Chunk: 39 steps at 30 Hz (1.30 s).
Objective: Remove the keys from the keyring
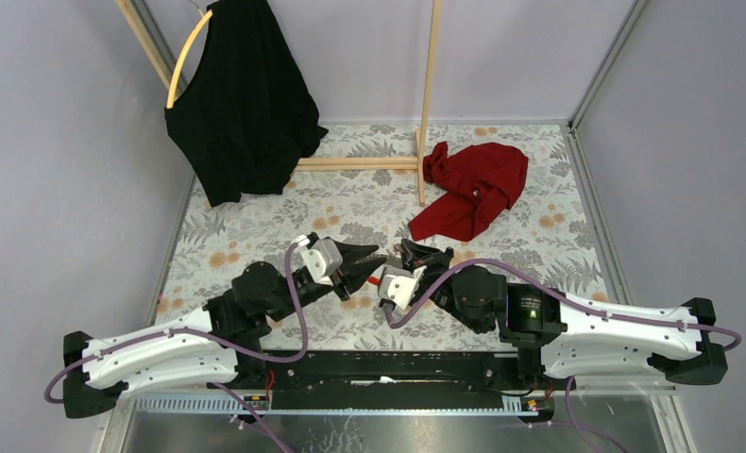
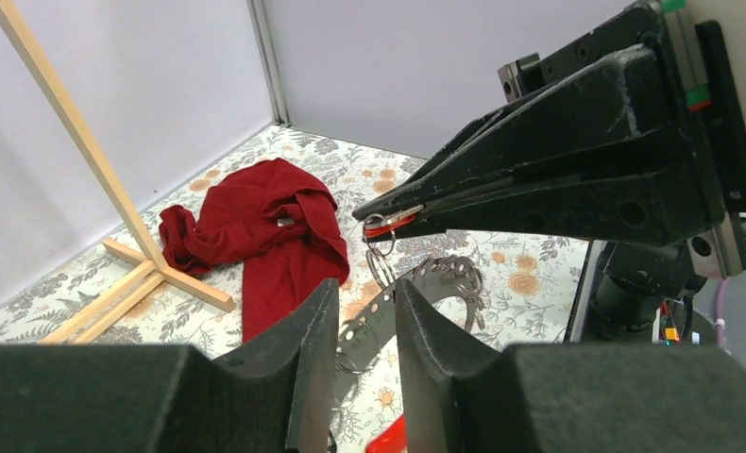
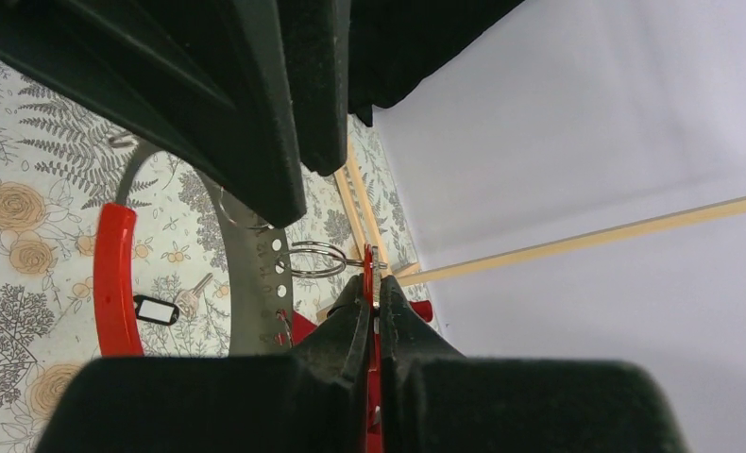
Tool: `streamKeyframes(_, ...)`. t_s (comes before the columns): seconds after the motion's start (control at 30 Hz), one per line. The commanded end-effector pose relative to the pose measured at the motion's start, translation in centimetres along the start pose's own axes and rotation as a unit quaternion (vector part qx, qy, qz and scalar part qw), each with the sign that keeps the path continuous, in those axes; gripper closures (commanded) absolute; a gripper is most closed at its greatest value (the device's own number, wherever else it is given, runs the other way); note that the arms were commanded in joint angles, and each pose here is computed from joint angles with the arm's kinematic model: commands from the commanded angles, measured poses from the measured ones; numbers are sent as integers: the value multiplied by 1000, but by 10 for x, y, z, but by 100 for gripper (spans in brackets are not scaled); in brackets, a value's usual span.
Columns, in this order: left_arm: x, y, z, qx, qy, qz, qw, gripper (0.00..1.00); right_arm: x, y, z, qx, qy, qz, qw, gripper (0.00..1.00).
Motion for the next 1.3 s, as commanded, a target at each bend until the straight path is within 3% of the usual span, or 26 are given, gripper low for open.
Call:
streamKeyframes(0.0, -3, 5, -25, -24, -27, 2, 999, 68, 6, -20, -16, -20, -33, 24, 999, 100)
streamKeyframes(0.43, -18, 2, -20, -23, 9, 9, 1000, 66, 5, -20, -20, -28, -34, 17, 999, 100)
streamKeyframes(0.93, -25, 1, -19, -18, 4, 4, 1000, 68, 4, -15, -21, -38, -31, 8, 999, 100)
streamKeyframes(1.2, -26, 1, -17, -13, -7, -3, 1000, 71, 5, -12, -19, -46, -28, 4, 999, 100)
streamKeyframes(1.27, -26, 1, -16, -13, -8, -4, 1000, 78, 6, -12, -18, -49, -27, 5, 998, 100)
Point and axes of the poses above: each gripper's point midway between its finger pads, its own x axis back along the fingers, its own y axis along the line the jaws close on, z = x × y, the point moved 10 cm from there along x, back along the fingers, and after that the axes turned 4 degrees about -x, right-handed, at the moved point
